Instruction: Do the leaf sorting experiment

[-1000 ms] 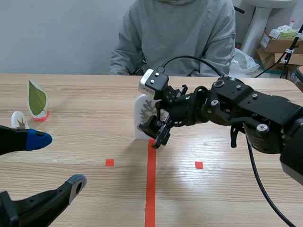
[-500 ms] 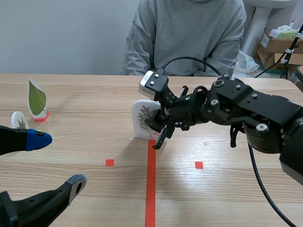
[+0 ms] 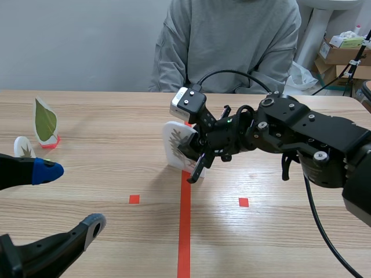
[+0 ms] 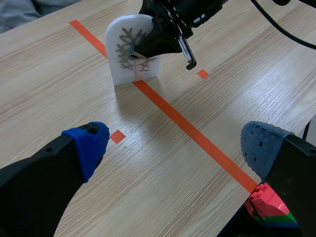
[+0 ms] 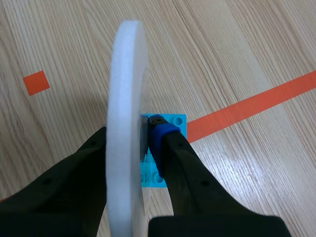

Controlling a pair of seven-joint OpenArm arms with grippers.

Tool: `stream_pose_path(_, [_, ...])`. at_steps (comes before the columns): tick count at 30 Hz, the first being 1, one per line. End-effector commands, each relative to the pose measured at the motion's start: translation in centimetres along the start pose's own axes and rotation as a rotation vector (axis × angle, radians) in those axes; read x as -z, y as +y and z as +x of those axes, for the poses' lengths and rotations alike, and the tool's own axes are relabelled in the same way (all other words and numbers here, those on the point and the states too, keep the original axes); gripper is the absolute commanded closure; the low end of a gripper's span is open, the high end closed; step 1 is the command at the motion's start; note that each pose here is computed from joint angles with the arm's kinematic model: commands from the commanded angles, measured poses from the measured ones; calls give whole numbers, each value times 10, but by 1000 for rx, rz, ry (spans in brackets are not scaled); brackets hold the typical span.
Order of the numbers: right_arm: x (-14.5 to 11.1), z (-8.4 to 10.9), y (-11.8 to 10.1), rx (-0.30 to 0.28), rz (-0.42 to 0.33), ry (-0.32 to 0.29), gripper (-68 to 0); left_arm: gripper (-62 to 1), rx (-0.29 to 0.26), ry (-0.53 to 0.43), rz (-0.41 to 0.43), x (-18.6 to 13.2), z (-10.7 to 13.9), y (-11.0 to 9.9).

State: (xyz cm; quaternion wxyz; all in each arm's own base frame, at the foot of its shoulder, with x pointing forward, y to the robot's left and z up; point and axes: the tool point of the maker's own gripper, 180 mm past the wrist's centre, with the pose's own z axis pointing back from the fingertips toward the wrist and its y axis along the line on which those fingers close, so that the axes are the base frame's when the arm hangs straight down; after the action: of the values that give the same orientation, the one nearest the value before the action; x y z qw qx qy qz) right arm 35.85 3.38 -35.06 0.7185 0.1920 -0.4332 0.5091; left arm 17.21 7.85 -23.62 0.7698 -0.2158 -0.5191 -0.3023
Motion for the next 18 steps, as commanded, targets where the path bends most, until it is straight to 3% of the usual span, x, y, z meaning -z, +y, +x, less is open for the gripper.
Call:
stream_pose_path(1, [-3,13,-10,-10,-19,-32,-17,-566,-10,-34,-5,1,8,-2])
stream_pose_path(4, [-4,13,-12,3,-25,-29,-17,-566,-10,-34,-5,1,8,-2])
stream_pose_path(11, [-28,23,-44,148,-102,-35,-17,-566,-14,-36,-2,1,8,-2])
stream_pose_path(16, [-70,15,-94,188,-273,30,-17,-566,-14,-36,-2,1,8,-2])
stream_pose_path(18, [-90,5,-115,231,-341,47,-17,-566,-14,-36,-2,1,8,-2])
